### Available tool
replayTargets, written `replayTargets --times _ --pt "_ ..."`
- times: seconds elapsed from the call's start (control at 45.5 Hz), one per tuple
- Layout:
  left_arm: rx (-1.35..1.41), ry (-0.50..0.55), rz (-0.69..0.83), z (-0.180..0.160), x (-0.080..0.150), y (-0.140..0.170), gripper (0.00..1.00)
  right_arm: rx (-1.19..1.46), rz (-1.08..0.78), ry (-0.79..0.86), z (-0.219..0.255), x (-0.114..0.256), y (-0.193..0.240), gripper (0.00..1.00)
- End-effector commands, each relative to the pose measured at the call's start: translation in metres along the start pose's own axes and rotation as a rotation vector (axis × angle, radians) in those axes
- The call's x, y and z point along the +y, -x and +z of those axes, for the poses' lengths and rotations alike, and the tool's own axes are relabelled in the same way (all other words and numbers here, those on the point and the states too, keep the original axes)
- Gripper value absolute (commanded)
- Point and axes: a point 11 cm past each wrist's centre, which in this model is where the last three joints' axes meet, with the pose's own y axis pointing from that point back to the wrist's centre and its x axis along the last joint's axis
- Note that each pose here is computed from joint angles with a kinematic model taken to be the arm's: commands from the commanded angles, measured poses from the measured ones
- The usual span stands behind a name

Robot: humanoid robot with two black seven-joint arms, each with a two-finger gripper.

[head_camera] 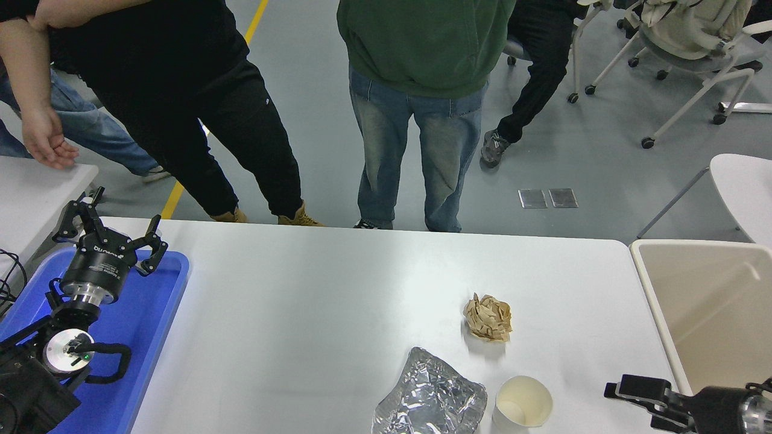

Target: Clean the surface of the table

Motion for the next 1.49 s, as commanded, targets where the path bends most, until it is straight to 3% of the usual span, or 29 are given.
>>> replayTargets --times 0.0,0.418,1.099,1.473 --pt "-0.001 0.000 0.000 0.000 0.000 0.000 1.00 -0.060 -0.058 -0.037 -0.017 -0.015 0.017 1.00" --pt "0.000 0.000 -0.001 0.000 0.000 0.000 1.00 -0.078 -0.115 -0.136 -0.051 -0.041 0.035 1.00" --pt "0.001 0.000 0.001 0.000 0.000 0.000 1.00 -0.062 -0.115 -0.128 -0.048 -0.079 0.039 1.00" --pt "-0.001 -0.001 0.001 0.000 0.000 0.000 1.00 0.081 -0.105 -0.110 -0.040 -0.090 0.043 0.94"
